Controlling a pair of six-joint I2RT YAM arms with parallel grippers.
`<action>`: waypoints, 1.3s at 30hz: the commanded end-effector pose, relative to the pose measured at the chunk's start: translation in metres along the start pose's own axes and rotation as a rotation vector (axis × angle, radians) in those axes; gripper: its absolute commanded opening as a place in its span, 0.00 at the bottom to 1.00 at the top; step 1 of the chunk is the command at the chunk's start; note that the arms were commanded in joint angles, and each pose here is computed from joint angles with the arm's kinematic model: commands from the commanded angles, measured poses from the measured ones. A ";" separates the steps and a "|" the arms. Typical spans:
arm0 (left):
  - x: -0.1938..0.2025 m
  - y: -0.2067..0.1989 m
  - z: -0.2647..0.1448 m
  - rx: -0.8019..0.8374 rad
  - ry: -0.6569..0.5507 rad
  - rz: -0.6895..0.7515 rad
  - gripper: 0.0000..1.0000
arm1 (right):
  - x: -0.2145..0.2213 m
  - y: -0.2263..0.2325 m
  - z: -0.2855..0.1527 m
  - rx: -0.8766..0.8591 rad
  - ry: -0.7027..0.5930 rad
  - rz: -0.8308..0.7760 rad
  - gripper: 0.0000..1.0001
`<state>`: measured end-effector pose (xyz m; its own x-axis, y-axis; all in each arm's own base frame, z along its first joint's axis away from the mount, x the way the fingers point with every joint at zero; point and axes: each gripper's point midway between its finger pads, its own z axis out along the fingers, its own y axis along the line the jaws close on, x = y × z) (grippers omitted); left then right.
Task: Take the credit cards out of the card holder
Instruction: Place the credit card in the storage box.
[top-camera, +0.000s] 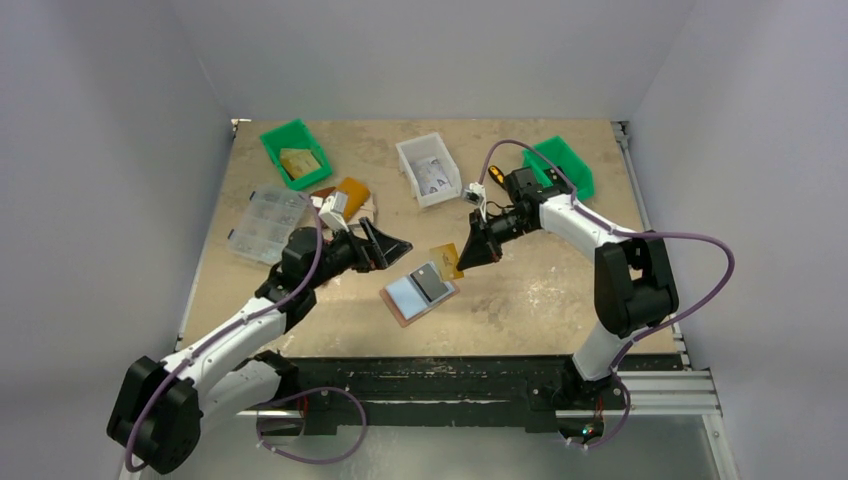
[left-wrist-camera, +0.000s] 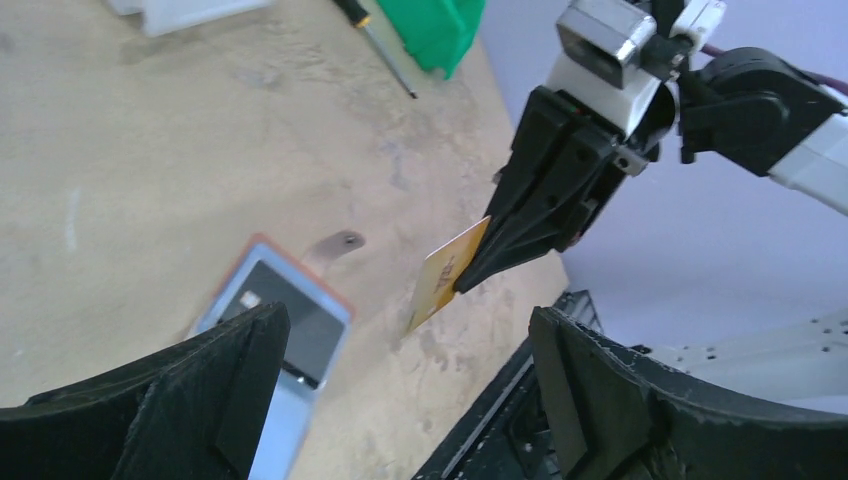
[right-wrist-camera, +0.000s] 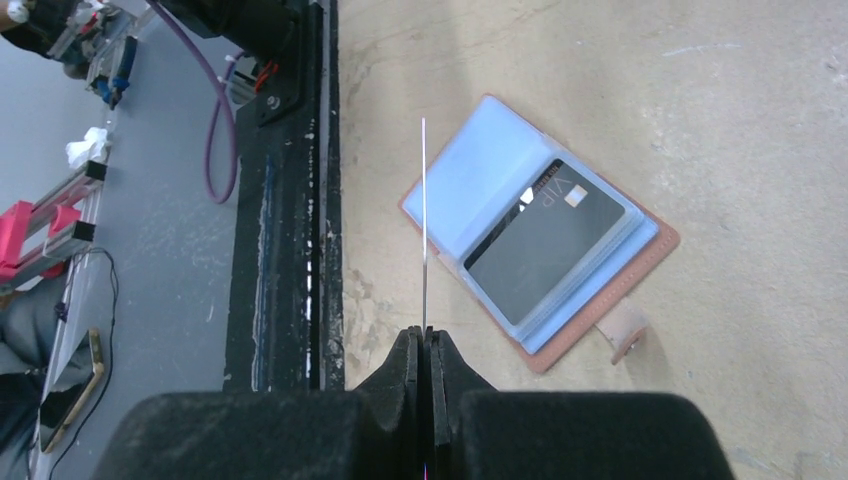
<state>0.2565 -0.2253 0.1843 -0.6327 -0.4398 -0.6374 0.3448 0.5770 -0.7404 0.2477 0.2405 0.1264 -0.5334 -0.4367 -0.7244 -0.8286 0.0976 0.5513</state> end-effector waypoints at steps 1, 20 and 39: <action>-0.014 -0.048 0.009 0.214 0.018 -0.047 0.98 | -0.018 0.018 -0.005 -0.062 -0.044 -0.082 0.00; 0.020 -0.073 0.035 0.308 0.100 0.033 0.93 | -0.019 0.024 -0.006 -0.102 -0.057 -0.080 0.00; 0.038 -0.073 0.033 0.361 0.049 0.014 0.91 | -0.017 0.023 -0.005 -0.116 -0.059 -0.067 0.00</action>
<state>0.2303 -0.3035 0.1834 -0.7094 -0.3483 -0.6127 0.5071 0.3515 -0.7869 0.2328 0.2425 0.1403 -0.5142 -0.4137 -0.7513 -0.8244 -0.0033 0.5660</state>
